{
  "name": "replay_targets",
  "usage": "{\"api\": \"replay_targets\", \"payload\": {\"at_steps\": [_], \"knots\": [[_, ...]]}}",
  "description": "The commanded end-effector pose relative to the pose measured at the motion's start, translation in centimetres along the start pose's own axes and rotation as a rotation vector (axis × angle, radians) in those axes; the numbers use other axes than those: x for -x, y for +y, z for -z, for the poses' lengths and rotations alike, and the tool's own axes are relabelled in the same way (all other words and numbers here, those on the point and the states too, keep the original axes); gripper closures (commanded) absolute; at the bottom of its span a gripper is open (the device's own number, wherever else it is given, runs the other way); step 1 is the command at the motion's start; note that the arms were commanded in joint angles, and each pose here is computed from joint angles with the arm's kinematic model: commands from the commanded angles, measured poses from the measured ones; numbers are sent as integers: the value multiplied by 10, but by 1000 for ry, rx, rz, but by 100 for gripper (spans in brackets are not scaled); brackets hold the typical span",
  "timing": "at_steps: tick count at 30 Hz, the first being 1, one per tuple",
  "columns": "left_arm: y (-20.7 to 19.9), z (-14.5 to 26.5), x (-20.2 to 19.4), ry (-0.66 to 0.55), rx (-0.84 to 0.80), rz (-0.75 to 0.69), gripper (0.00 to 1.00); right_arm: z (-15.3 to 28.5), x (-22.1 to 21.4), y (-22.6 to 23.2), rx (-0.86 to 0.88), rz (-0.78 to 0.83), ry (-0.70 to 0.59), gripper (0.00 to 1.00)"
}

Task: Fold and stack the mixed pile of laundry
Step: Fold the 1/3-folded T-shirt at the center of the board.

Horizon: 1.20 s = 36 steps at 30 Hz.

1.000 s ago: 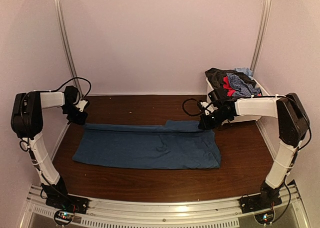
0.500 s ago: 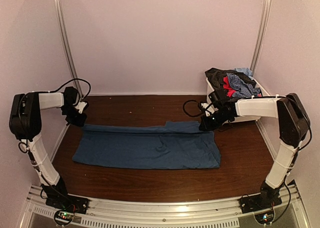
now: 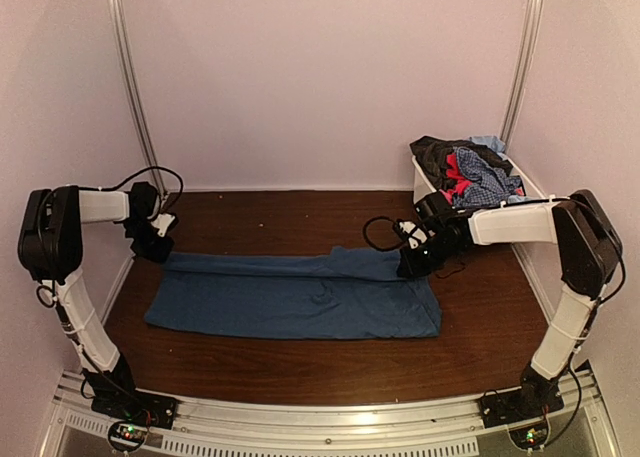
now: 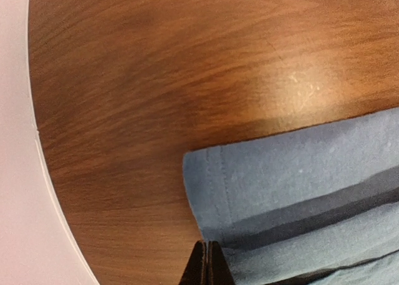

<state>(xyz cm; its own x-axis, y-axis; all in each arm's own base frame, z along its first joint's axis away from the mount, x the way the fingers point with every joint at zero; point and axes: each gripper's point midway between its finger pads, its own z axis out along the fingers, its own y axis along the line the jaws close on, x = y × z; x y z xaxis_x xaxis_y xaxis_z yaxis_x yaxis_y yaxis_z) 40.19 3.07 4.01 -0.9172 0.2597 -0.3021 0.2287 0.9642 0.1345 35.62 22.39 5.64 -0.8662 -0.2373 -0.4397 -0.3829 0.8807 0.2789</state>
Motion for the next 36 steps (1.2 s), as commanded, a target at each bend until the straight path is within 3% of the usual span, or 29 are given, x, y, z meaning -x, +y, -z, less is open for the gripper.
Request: {"api": "replay_targets", "payload": {"at_steps": [1, 16, 30, 32, 36], "knots": [[2, -11, -10, 51, 53, -36, 100, -8, -4, -3, -8, -7, 1, 100], [14, 21, 4, -23, 124, -28, 100, 26, 10, 11, -6, 15, -41, 100], [6, -1, -16, 71, 87, -55, 100, -8, -30, -2, -26, 2, 65, 100], [9, 0, -17, 90, 113, -39, 89, -6, -32, -3, -37, 9, 78, 96], [26, 22, -8, 89, 191, 29, 65, 18, -21, 4, -36, 29, 47, 67]]}}
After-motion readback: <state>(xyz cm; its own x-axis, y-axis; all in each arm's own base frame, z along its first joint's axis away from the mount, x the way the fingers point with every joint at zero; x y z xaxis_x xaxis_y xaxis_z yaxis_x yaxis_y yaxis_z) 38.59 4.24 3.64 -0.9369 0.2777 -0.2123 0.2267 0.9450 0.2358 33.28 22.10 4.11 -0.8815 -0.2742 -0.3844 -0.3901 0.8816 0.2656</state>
